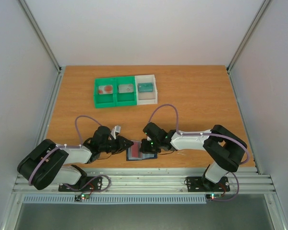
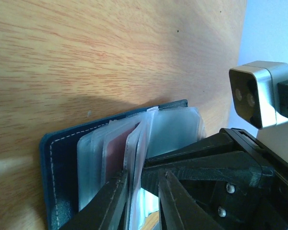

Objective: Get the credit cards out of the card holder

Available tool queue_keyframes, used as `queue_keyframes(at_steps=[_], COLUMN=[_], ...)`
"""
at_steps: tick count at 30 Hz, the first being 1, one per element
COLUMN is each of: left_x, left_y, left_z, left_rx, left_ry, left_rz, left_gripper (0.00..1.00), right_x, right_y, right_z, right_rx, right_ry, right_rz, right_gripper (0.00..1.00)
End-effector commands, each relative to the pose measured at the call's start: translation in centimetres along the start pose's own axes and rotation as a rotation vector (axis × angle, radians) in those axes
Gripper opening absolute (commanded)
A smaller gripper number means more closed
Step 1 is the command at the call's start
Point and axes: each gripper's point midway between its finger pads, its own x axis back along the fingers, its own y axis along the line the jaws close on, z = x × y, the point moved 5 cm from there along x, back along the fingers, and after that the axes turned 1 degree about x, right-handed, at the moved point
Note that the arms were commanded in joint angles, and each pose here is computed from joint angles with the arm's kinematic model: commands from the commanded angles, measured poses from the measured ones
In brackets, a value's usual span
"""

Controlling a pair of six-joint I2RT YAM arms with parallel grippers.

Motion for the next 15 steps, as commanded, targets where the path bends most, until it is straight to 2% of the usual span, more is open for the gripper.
queue_keyframes(at_steps=[1,4,6,9,15], left_x=[0.0,0.1,0.1,0.0,-0.2], left_y=[-2.6,-2.8,-3.0,-3.6,-4.2], left_z=[0.1,0.2,0.3,0.4,0.6], left_rx=[-0.063,-0.062,-0.064,-0.066,-0.081], left_ry=[0.021,0.025,0.030,0.035,0.045], left_rz=[0.103,0.110,0.120,0.139,0.128], left_gripper=[0.18,0.15,0.15,0.22,0.25], right_x=[-0.7,-0.8,-0.6,-0.1,0.0], right_y=[-1.1,-0.9,-0.5,-0.2,-0.3], right_z=[0.4,0.2,0.0,-0.4,-0.3], right_rx=[0.007,0.019,0.037,0.059,0.063], right_ry=[-0.016,-0.024,-0.041,-0.070,-0.078], right_rz=[0.025,0.005,-0.010,-0.022,-0.018], right_gripper=[0.09,0.10,0.15,0.19,0.19])
